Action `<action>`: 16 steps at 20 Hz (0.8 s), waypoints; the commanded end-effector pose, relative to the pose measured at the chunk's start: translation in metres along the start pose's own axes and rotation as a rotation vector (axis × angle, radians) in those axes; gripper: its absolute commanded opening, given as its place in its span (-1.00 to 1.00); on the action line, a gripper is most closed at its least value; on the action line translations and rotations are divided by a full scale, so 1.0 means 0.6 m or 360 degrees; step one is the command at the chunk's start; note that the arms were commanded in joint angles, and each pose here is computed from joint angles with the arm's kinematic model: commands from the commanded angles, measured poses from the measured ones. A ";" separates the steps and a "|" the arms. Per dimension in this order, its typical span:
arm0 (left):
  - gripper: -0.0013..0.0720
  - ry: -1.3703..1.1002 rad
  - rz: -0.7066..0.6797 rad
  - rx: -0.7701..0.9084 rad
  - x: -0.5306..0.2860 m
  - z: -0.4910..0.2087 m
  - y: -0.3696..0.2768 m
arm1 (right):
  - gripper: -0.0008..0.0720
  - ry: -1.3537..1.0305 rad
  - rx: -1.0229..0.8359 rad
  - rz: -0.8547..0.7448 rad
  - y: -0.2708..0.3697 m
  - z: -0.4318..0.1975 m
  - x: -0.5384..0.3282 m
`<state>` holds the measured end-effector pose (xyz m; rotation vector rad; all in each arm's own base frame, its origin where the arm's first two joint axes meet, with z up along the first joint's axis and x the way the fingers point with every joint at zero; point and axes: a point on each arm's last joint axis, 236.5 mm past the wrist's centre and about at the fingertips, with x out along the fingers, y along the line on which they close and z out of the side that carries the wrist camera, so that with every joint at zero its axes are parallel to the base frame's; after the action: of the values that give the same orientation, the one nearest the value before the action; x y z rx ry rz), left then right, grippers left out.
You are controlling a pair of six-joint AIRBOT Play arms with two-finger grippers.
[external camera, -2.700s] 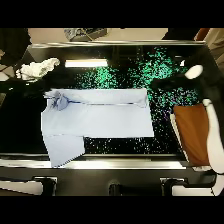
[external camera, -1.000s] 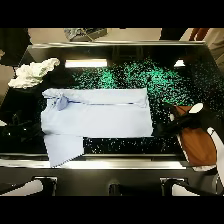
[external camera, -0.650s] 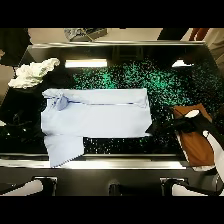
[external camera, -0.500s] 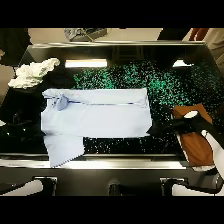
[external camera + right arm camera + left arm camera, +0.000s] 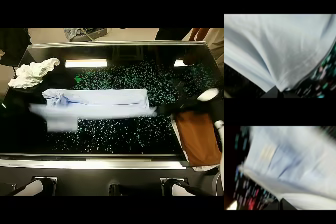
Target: Fold the shirts.
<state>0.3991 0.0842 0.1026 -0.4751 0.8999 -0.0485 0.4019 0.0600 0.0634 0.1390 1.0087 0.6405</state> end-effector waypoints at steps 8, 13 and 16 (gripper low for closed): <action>-0.87 -0.1873 -0.0322 0.0810 -0.759 0.127 -0.479 | -0.83 -0.1603 -0.1040 -0.1474 0.384 0.194 -0.781; -0.87 -0.1978 -0.0195 0.0740 -0.816 0.071 -0.469 | -0.83 -0.1515 -0.0886 -0.1552 0.389 0.117 -0.796; -0.87 -0.1867 0.0010 0.0722 -0.785 0.083 -0.423 | -0.83 -0.1373 -0.0808 -0.1486 0.358 0.117 -0.759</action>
<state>0.1852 -0.0289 0.5963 -0.0461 -0.3240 -0.0545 0.2005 -0.0012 0.5418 -0.4911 -0.0866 -0.0624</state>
